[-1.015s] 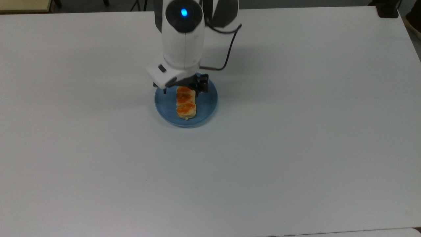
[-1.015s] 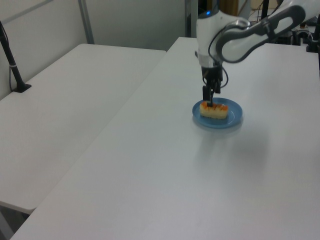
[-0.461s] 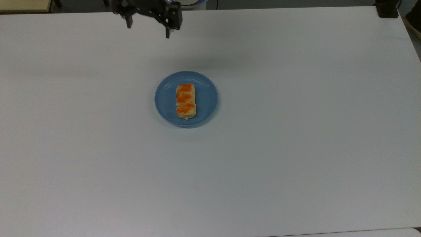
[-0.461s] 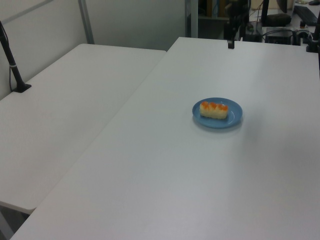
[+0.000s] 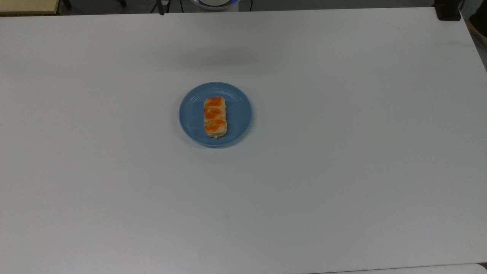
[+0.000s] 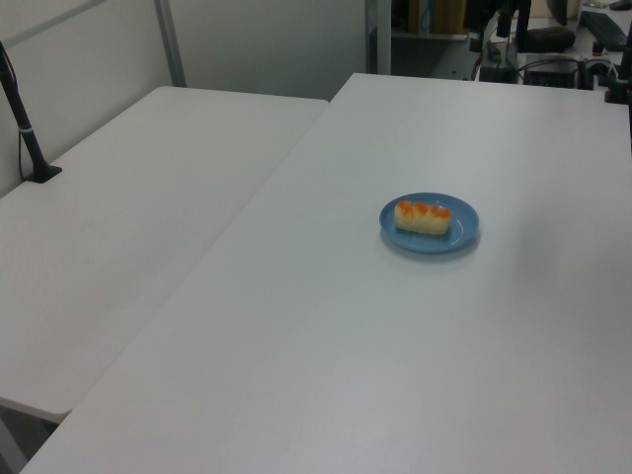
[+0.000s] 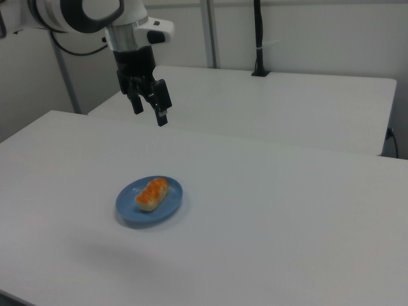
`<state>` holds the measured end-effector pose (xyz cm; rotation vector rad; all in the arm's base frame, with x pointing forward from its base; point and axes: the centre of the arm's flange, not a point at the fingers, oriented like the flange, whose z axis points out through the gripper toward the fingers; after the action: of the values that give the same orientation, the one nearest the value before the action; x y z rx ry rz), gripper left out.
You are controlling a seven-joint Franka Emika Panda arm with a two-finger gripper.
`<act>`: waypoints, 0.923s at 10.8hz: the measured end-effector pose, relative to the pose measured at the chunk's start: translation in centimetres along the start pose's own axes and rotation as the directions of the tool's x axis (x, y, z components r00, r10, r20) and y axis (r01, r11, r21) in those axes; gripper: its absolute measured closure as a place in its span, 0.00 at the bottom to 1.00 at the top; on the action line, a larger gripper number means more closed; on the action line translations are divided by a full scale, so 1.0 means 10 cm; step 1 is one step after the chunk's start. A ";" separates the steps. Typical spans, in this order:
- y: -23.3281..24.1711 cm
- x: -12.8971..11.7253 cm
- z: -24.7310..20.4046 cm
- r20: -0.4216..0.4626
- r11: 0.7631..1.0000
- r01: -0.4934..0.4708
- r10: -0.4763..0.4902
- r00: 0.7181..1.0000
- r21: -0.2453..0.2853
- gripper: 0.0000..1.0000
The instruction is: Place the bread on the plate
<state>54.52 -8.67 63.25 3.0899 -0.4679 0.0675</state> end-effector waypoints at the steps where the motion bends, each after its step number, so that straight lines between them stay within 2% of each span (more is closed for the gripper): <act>1: 0.08 0.01 -0.03 -0.013 0.999 0.037 -0.037 0.999 0.008 0.00; 5: 0.16 0.07 -0.05 -0.052 0.972 0.235 -0.234 0.971 0.001 0.00; 8: 0.07 0.06 -0.05 -0.063 0.966 0.247 -0.243 0.968 0.076 0.00; 10: 0.04 0.06 -0.05 -0.063 0.969 0.231 -0.226 0.972 0.087 0.00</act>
<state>54.95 -9.25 63.80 3.1990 -0.1077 0.1718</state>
